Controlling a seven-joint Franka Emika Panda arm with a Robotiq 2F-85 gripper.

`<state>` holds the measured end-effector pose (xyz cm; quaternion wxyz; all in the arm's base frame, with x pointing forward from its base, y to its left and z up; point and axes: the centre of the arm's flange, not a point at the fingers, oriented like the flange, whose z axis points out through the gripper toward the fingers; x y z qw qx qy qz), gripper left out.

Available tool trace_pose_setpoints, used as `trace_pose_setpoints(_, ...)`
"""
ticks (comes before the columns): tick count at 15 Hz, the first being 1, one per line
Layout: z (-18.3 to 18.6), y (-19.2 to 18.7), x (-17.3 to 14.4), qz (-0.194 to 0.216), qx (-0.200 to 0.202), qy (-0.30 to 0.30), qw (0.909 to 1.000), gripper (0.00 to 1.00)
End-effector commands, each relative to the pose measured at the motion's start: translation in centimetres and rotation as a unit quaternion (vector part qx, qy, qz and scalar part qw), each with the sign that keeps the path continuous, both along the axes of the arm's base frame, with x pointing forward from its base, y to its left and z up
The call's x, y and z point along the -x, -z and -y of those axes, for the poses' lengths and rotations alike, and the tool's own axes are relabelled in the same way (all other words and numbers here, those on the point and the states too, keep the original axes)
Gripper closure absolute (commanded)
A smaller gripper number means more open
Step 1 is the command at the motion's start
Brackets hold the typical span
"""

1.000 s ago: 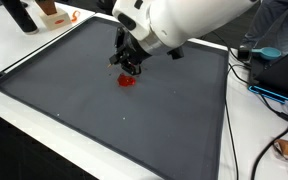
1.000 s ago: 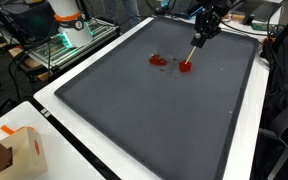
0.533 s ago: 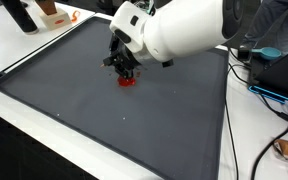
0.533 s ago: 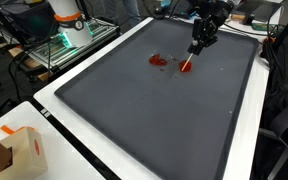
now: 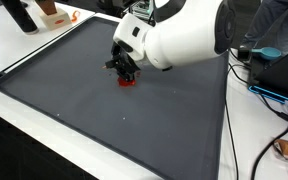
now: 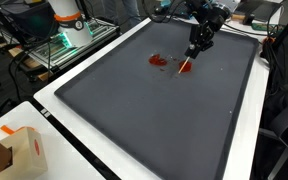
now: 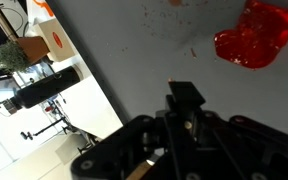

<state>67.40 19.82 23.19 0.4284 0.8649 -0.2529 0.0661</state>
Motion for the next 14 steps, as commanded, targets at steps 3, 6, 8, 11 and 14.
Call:
trace_pose_setpoints(3, -0.7, 0.8, 0.1, -0.026, 0.002, -0.01, 0.9996, 0.97)
trace_pose_setpoints(6, -0.6, 0.6, 0.1, -0.041, -0.006, -0.025, 0.9988, 0.97)
trace_pose_setpoints(8, -0.5, 0.3, 0.0, -0.055, -0.015, -0.04, 0.9976, 0.97)
trace_pose_setpoints(11, 0.0, -0.4, 0.0, -0.085, -0.03, -0.067, 0.9937, 0.97)
trace_pose_setpoints(14, 0.5, -1.7, -0.1, -0.1, -0.047, -0.083, 0.9904, 0.97)
